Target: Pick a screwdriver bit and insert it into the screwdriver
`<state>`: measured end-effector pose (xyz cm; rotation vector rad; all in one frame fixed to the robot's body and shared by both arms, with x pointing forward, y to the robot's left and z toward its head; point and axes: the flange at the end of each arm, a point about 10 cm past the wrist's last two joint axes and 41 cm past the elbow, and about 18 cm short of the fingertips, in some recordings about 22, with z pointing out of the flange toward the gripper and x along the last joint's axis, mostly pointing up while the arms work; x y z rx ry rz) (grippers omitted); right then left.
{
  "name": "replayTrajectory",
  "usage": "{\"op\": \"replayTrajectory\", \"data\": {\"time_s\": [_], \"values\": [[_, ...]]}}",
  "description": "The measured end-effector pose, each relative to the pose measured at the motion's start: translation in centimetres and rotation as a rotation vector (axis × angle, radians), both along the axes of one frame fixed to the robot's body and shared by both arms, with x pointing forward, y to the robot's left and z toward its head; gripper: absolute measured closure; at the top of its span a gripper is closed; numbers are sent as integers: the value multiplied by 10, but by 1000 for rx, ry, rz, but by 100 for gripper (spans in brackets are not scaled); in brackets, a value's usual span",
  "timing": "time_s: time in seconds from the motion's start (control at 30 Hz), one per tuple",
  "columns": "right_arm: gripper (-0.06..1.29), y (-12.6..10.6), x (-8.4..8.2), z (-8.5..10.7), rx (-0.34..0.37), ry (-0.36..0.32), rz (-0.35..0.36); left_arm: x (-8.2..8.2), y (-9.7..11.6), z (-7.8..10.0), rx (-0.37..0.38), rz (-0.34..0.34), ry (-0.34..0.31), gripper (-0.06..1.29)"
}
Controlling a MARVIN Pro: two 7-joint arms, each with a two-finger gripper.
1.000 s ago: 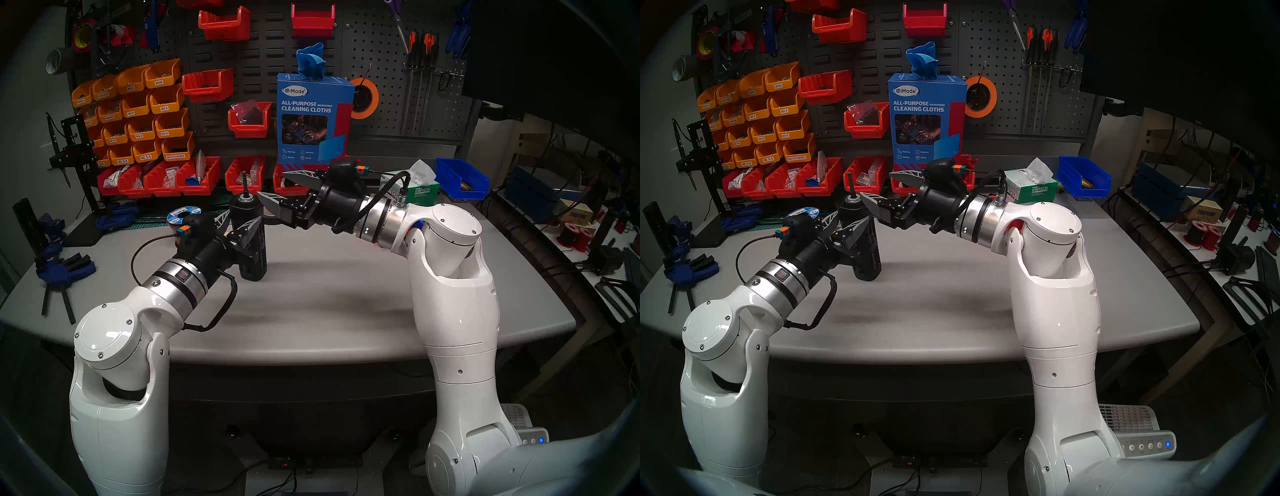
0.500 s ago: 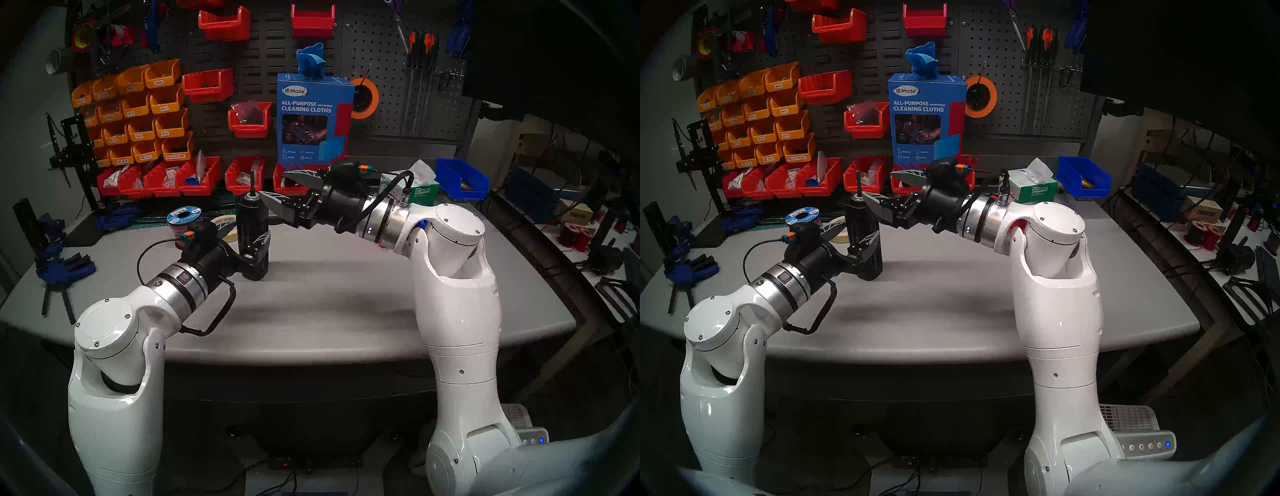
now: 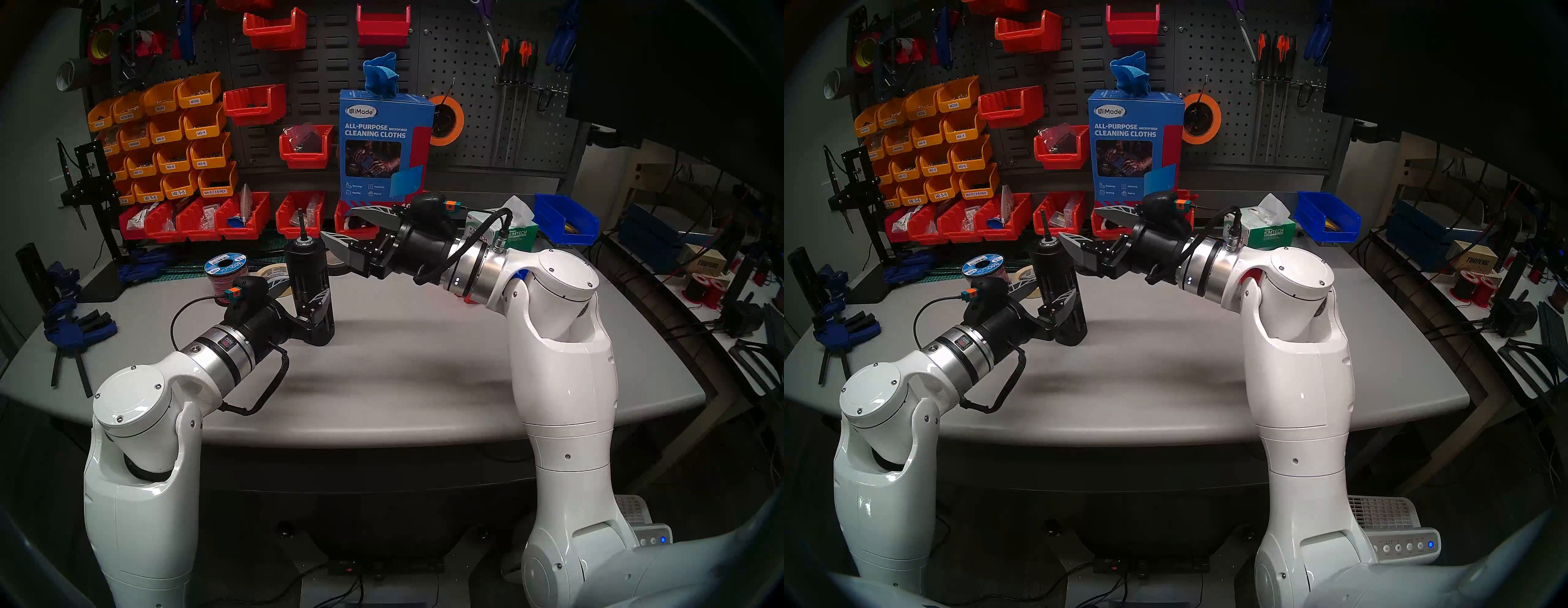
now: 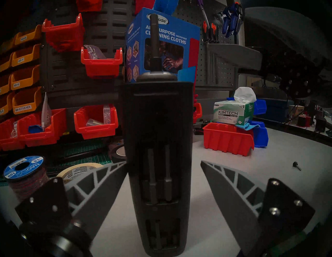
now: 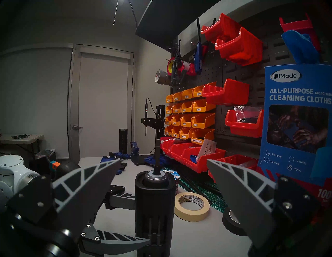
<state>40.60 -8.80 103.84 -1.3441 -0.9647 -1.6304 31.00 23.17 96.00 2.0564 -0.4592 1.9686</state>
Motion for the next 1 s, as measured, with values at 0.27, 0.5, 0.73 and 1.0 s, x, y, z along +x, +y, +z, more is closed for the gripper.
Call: {"op": "replayTrajectory", "data": {"time_s": [0.27,0.5,0.73,1.0], "values": [[-1,1,-1,1,0,-5,6,0,0,0,0,-1,-1,26],[-1,1,-3,3,0,-10,10,-3,4,1,4,11,-3,17],[-1,3,-4,4,0,-13,14,-8,10,4,8,14,-8,2],[-1,2,-6,6,3,-21,10,-24,26,5,8,7,6,2]]}}
